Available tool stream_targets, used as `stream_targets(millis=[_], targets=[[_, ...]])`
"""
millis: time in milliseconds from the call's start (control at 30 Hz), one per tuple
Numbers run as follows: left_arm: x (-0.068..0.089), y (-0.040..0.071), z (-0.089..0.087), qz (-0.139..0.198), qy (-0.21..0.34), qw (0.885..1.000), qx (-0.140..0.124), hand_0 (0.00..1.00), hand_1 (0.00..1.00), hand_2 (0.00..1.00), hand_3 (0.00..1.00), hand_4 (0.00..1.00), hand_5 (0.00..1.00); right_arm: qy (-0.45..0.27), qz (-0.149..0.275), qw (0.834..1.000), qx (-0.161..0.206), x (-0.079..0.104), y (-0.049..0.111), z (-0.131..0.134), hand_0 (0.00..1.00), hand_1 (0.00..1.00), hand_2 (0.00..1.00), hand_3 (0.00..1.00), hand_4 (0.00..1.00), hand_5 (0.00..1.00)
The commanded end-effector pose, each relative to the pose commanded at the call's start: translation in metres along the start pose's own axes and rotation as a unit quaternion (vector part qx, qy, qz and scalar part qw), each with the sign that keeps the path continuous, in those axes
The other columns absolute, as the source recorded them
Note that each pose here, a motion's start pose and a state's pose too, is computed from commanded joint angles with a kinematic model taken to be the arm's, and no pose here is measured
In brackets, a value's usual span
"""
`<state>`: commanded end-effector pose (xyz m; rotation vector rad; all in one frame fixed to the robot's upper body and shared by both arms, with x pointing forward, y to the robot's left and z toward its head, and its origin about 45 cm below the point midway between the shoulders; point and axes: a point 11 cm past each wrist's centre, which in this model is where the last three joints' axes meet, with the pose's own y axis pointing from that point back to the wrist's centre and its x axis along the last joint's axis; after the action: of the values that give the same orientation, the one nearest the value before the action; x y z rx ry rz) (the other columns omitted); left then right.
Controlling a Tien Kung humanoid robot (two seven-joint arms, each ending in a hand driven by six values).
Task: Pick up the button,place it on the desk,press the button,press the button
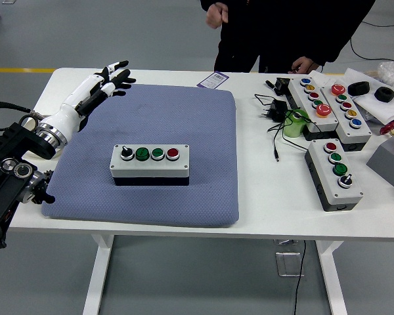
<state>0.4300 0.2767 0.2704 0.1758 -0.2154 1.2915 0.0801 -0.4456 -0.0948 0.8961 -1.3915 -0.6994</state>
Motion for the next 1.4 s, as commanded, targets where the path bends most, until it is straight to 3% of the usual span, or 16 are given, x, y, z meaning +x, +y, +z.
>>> stream_targets(millis=[133,267,333,533,833,1400], targets=[[0.011,0.004,-0.01,0.024,0.102,0.994,0.002,0.911,0.939,0.998,0.998,0.928,0.998,0.001,0.0,1.0,0.0,0.0,0.0,0.0,0.747,0.69,0.709,0.58,0.181,0.131],[0.021,0.011,-0.024,0.058,0.223,0.973,0.0,0.911,0.939,0.998,0.998,0.928,0.998,0.0,0.0,1.0,-0.001,0.0,0.0,0.0,0.747,0.69,0.709,0.58,0.181,0.131],[0.025,0.014,-0.03,0.07,0.257,0.964,-0.002,0.906,0.934,0.998,0.998,0.945,0.998,0.001,0.0,1.0,-0.001,0.0,0.0,0.0,0.746,0.69,0.709,0.58,0.18,0.131],[0.041,0.029,-0.051,0.115,0.264,0.958,0.003,0.9,0.929,0.998,0.998,0.943,0.998,0.002,0.0,1.0,0.0,-0.001,0.0,0.0,0.746,0.691,0.709,0.58,0.181,0.13],[0.052,0.044,-0.066,0.138,0.269,0.953,0.013,0.894,0.923,0.998,0.994,0.935,0.998,0.001,-0.001,1.0,0.0,-0.002,0.0,0.0,0.745,0.69,0.708,0.58,0.18,0.131],[0.05,0.047,-0.071,0.136,0.268,0.954,0.02,0.892,0.922,0.998,0.993,0.923,0.998,-0.001,-0.002,1.0,-0.001,-0.002,0.0,0.002,0.743,0.688,0.708,0.58,0.179,0.128]])
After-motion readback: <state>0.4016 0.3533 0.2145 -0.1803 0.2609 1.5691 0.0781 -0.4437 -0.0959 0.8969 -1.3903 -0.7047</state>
